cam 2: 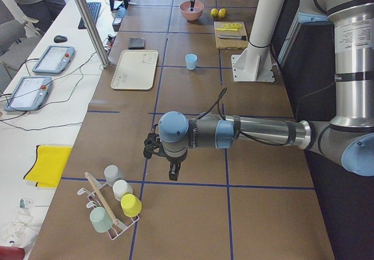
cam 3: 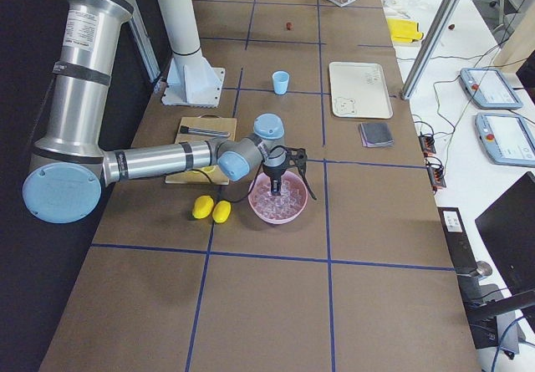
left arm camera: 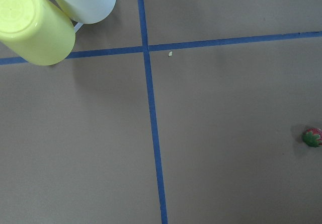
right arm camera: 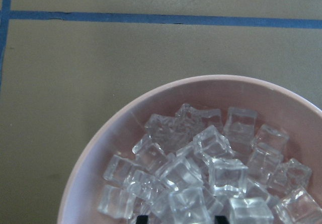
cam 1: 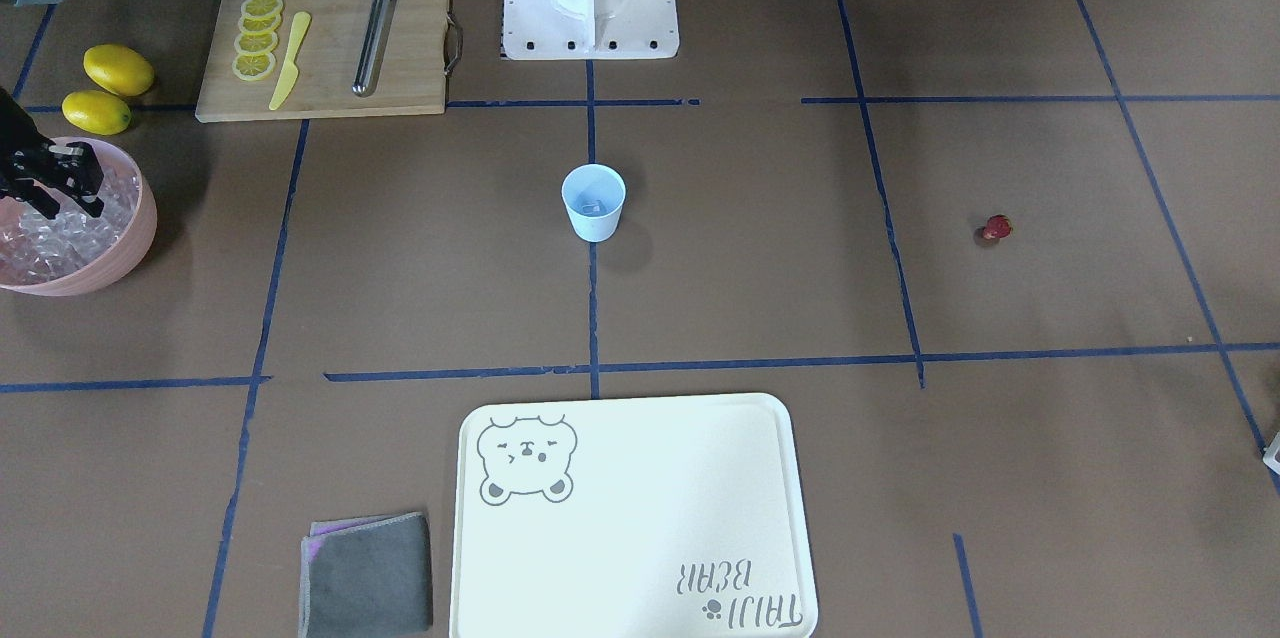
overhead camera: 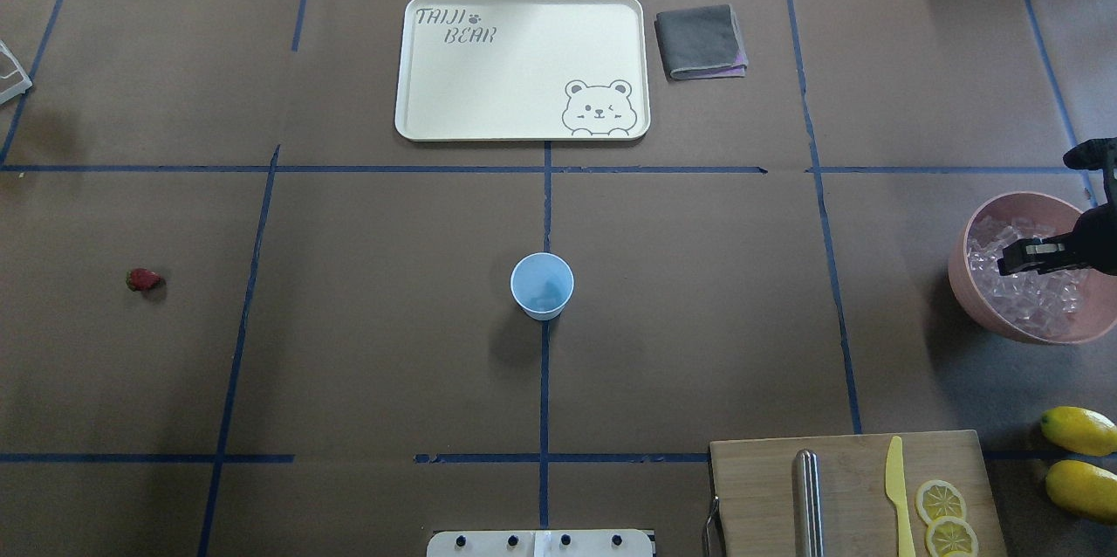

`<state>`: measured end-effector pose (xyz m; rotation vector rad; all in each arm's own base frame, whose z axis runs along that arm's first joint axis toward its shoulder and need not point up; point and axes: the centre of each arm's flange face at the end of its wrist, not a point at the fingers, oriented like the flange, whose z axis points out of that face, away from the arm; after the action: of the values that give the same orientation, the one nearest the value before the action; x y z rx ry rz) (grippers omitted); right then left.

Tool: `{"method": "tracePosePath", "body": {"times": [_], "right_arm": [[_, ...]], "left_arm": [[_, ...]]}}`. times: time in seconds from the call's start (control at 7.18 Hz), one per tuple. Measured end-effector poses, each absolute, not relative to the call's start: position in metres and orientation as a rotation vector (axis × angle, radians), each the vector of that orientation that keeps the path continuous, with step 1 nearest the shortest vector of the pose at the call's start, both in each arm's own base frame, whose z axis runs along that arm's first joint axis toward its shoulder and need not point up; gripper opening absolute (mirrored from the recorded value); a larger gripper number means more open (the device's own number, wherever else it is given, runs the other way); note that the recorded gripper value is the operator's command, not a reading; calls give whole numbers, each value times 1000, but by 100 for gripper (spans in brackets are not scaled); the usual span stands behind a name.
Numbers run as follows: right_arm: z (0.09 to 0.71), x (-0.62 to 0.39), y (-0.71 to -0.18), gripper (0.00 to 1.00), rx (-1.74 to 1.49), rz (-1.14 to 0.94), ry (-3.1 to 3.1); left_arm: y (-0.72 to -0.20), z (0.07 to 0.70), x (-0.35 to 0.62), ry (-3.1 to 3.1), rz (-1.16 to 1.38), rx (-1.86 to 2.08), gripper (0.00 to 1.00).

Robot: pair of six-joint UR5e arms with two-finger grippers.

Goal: Put ice and strawberries in cup
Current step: 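Lower the right gripper into the bowl and grasp another ice cube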

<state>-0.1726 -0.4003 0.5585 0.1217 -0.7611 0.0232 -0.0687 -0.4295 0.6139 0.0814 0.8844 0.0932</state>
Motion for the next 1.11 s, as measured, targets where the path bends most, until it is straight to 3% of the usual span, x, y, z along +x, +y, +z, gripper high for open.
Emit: {"method": "tracePosePath", "body": {"times": [0.7, 1.11], "right_arm": [[559, -174, -401, 45, 127, 19, -753], [559, -174, -402, 12, 127, 17, -753]], "left_arm": [[-430, 614, -69, 884, 93, 81, 100], [-430, 614, -69, 884, 93, 81, 100]]}}
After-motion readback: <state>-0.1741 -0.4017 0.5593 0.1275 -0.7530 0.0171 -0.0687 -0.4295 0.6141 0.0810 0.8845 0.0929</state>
